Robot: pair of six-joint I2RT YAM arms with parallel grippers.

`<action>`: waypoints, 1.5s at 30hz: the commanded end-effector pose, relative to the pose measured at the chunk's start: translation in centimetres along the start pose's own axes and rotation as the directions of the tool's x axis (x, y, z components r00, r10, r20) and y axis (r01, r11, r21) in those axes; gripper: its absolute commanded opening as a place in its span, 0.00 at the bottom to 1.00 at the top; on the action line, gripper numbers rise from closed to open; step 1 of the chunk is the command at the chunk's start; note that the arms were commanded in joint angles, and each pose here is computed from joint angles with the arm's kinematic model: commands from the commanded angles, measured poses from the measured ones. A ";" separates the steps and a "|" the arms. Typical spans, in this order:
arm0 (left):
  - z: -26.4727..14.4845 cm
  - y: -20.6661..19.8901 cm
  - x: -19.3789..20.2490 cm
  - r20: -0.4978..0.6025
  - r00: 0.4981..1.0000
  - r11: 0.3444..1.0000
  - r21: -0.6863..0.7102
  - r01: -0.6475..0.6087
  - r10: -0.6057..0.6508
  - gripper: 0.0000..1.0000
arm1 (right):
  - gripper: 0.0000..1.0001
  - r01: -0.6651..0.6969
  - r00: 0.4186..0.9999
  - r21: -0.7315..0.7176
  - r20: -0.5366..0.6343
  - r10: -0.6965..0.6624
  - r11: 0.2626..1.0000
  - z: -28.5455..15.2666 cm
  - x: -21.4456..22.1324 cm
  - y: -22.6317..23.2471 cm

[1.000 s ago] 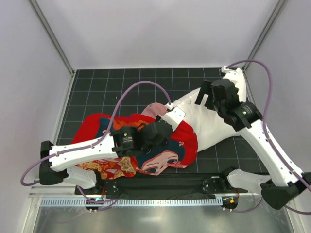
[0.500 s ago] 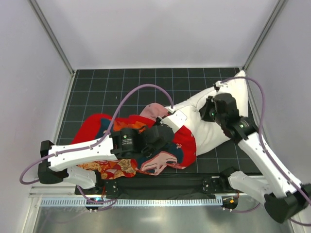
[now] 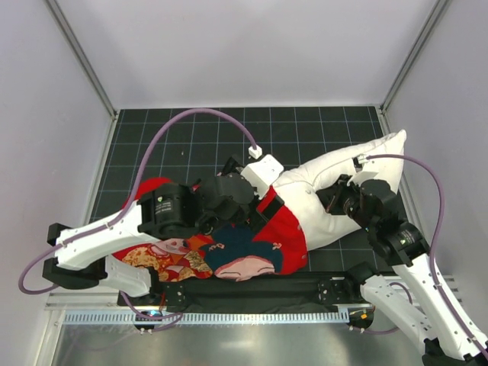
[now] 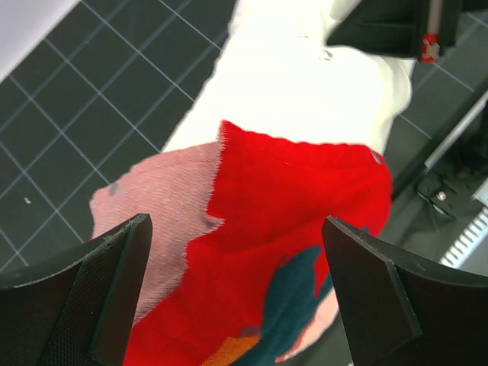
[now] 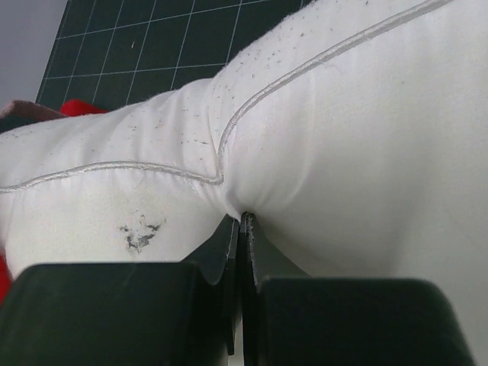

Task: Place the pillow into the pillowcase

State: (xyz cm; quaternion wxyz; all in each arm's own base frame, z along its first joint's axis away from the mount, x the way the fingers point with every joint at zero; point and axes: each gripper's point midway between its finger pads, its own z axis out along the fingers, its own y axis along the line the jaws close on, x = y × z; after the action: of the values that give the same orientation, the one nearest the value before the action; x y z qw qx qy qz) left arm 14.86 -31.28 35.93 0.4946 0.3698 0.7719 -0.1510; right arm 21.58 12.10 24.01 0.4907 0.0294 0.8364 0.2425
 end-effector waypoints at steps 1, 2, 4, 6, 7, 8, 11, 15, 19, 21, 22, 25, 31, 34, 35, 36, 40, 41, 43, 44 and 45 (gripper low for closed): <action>-0.2 -1.3 1.1 -0.080 0.997 0.996 0.090 -0.016 0.023 0.95 | 0.04 -0.021 0.995 -0.058 -0.102 0.015 0.998 -0.2 2.5 0.8; 0.4 -1.3 1.3 -0.101 0.995 0.995 0.095 -0.012 0.022 0.94 | 0.04 -0.023 0.995 -0.062 -0.099 0.017 0.998 -0.3 2.5 0.9; 0.7 -1.4 1.1 -0.112 0.994 0.994 0.111 0.001 0.011 0.90 | 0.04 -0.022 0.996 -0.062 -0.092 0.017 0.998 -0.4 2.4 0.8; 2.1 -1.1 1.6 -0.150 0.989 0.995 0.104 0.012 0.004 0.86 | 0.04 -0.024 0.996 -0.061 -0.090 0.018 0.998 -0.5 2.3 0.8; 2.6 -0.7 1.8 -0.166 0.986 0.996 0.087 0.012 0.003 0.86 | 0.04 -0.024 0.996 -0.064 -0.090 0.019 0.998 -0.5 2.3 0.9; 3.1 -0.3 2.1 -0.185 0.983 0.998 0.069 0.013 0.000 0.86 | 0.04 -0.024 0.996 -0.072 -0.091 0.018 0.997 -0.7 2.1 1.1; 5.3 1.1 2.7 -0.232 0.973 1.000 0.009 0.025 -0.022 0.81 | 0.04 -0.025 0.996 -0.083 -0.089 0.017 0.996 -0.9 1.9 1.4; 7.0 1.2 1.9 -0.213 0.977 1.000 0.009 0.024 -0.021 0.39 | 0.04 -0.026 0.997 -0.114 -0.079 0.017 0.993 -1.6 1.6 2.0; 7.0 0.1 -1.1 -0.125 0.992 0.996 0.085 0.023 -0.012 0.04 | 0.04 -0.036 0.996 -0.205 -0.086 0.019 0.978 -2.3 1.5 3.7; 6.0 -0.3 -4.3 -0.037 0.999 0.991 0.129 0.037 -0.032 0.00 | 0.04 -0.044 0.996 -0.256 -0.092 0.021 0.966 -2.6 1.4 4.7; 5.6 -0.5 -5.4 -0.005 0.999 0.988 0.149 0.034 -0.034 0.00 | 0.04 -0.059 0.994 -0.315 -0.102 0.028 0.947 -2.9 1.3 5.9; 4.6 -0.1 -9.8 0.100 0.994 0.988 0.150 0.034 -0.049 0.00 | 0.04 -0.070 0.996 -0.413 -0.078 0.041 0.908 -3.6 -0.1 8.1; 7.3 -2.3 -13.7 0.173 0.983 0.978 0.206 0.021 -0.058 0.00 | 0.04 -0.043 0.999 -0.534 -0.029 0.032 0.844 -5.2 -4.6 12.7; 10.2 -4.2 -12.0 0.112 0.992 0.970 0.243 0.028 -0.057 0.00 | 0.04 -0.042 0.999 -0.587 -0.049 0.016 0.808 -5.3 -4.4 15.0; 10.9 -4.8 -11.6 0.101 0.993 0.966 0.256 0.031 -0.059 0.00 | 0.04 -0.045 0.999 -0.573 -0.049 0.020 0.819 -4.6 -4.3 15.2; 11.4 -5.2 -11.1 0.086 0.995 0.963 0.267 0.033 -0.058 0.00 | 0.04 -0.040 0.998 -0.578 -0.060 0.007 0.815 -4.6 -3.7 15.7; 12.3 -2.7 -8.6 0.025 0.999 0.985 0.165 0.038 -0.043 0.00 | 0.04 -0.028 0.996 -0.525 -0.090 -0.023 0.851 -4.2 -1.8 14.9; 13.3 -2.4 -6.3 -0.027 0.999 0.988 0.147 0.040 -0.036 0.00 | 0.04 -0.021 0.997 -0.502 -0.071 -0.017 0.865 -4.2 -2.0 14.2; 11.7 -0.7 -5.4 -0.015 0.996 0.989 0.121 0.085 -0.084 0.00 | 0.06 -0.010 0.998 -0.463 -0.054 -0.017 0.886 -5.0 -1.6 12.6; 12.5 -1.0 -1.7 -0.087 0.994 0.990 0.116 0.077 -0.067 0.00 | 0.10 -0.007 0.999 -0.441 -0.052 -0.017 0.898 -5.2 -1.5 12.0; 12.5 -1.2 -1.7 -0.057 0.994 0.987 0.131 0.097 -0.090 0.00 | 0.13 -0.003 0.999 -0.406 -0.037 -0.013 0.914 -5.2 -1.6 11.2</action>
State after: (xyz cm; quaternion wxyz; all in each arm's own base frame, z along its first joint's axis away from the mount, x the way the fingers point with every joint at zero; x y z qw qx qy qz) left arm 22.81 -39.66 27.81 0.3775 0.4149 0.8166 -0.1364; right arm 16.69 20.16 28.87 0.4276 -0.0864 0.8143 0.3830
